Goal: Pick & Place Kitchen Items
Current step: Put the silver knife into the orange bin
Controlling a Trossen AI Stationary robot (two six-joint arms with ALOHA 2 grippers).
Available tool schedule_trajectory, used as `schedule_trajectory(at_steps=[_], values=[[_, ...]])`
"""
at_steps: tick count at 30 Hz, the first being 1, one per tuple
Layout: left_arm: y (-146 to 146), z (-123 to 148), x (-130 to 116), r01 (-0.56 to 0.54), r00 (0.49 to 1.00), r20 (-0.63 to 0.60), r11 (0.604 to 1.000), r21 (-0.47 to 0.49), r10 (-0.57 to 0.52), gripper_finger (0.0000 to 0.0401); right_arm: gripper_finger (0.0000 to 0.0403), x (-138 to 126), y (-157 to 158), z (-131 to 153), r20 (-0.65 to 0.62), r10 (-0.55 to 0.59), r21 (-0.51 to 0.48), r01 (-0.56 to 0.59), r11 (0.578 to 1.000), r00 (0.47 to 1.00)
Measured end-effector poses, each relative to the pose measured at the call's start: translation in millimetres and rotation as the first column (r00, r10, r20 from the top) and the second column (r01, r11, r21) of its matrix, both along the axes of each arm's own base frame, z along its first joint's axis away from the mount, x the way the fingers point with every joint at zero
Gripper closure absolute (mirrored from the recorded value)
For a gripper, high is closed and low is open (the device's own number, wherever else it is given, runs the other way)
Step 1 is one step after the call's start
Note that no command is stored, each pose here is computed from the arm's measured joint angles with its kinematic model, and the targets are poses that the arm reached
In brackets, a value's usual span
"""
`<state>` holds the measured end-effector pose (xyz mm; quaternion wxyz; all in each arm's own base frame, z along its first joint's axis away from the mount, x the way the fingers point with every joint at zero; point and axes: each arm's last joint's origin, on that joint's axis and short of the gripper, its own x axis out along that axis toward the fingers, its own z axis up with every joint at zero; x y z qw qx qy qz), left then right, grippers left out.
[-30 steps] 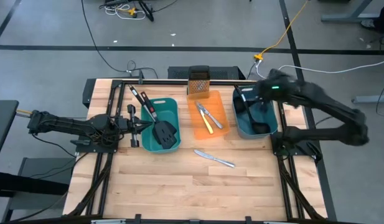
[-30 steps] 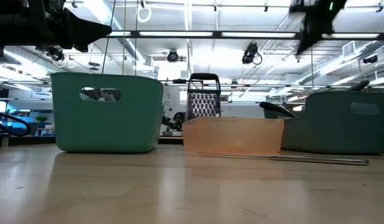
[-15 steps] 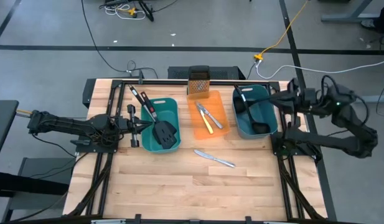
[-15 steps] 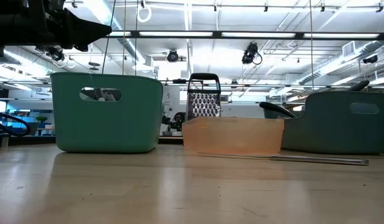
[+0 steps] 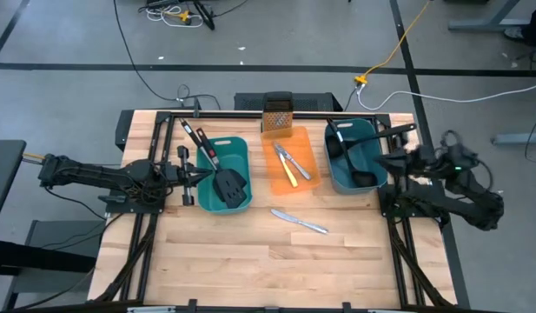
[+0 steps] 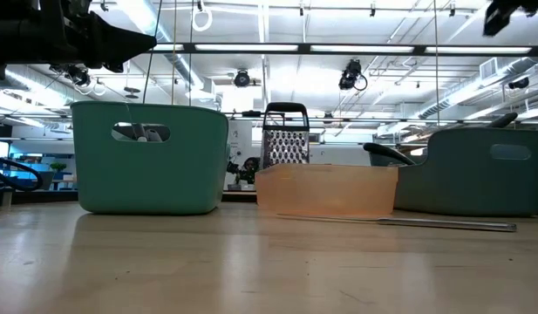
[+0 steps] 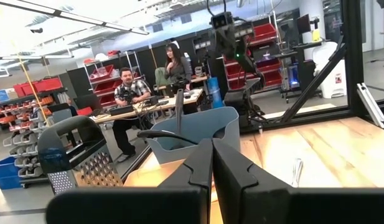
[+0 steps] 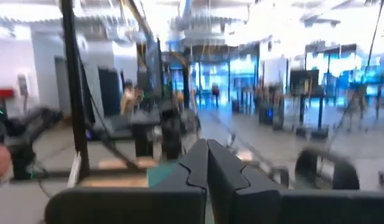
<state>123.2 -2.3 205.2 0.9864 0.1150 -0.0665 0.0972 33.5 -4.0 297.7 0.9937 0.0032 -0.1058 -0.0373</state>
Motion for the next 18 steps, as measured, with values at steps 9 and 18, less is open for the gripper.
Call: schedule_trajectory(at_steps=[9,18], values=[[0.5,1.1,-0.3,-0.012,1.0,0.018,0.999,-0.038,0.012,0.0391,0.0395,18.4,-5.2,-21.0,-0.047,0.045,0.008,-0.044,0.999,0.998],[0.5,2.4,-0.6,-0.011,0.999,0.032,0.999,-0.042,0.013,0.0388,0.0394,57.0,-10.5,-21.0,-0.196,0.176,0.121,-0.155,0.981,0.965]])
